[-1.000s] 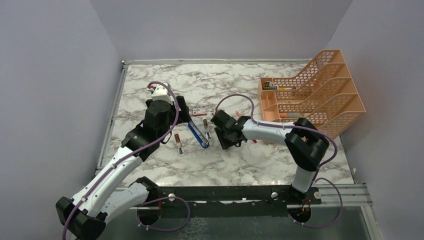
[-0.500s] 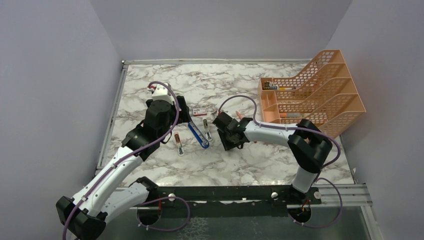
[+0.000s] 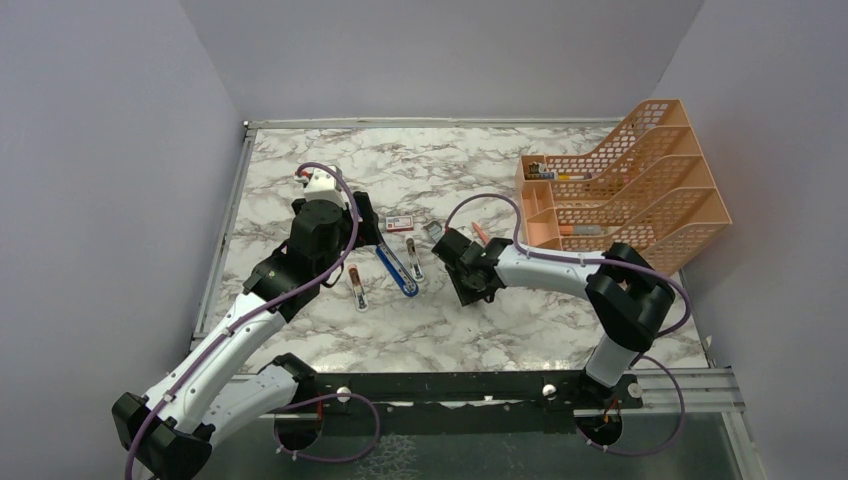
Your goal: Load the staples into the stapler
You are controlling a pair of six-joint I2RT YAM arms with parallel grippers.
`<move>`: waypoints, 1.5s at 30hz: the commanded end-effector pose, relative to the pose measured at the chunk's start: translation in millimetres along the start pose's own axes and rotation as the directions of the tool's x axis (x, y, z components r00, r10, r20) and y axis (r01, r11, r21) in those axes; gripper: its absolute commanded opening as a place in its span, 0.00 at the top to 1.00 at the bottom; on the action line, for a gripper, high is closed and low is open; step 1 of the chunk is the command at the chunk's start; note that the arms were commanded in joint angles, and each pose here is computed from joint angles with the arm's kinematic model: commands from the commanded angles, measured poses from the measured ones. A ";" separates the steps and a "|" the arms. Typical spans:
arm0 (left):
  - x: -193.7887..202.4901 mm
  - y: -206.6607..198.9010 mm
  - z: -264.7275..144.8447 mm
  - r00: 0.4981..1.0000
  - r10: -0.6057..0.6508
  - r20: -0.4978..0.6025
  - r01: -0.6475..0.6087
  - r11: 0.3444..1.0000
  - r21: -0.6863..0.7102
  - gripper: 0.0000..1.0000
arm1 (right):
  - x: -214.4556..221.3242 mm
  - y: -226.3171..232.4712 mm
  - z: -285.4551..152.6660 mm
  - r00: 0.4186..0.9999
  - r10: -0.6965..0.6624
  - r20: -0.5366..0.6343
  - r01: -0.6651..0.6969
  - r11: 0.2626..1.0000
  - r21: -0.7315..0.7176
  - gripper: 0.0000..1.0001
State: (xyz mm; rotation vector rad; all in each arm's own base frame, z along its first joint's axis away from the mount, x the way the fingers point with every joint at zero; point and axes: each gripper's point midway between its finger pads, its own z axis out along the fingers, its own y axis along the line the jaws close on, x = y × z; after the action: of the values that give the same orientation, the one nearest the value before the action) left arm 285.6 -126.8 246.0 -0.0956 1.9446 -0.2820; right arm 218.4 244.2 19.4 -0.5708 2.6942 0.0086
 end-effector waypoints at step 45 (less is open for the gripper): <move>0.0 2.7 0.6 1.000 -0.011 0.012 0.011 1.000 -0.007 0.09 | -18.3 8.9 9.2 0.998 -0.067 0.010 0.068 0.993 -0.099 0.71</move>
State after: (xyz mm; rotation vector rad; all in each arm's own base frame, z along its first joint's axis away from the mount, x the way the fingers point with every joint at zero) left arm 285.5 -126.9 244.7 -0.0983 1.9470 -0.2828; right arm 231.2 254.3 18.3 -0.6640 2.6786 0.0967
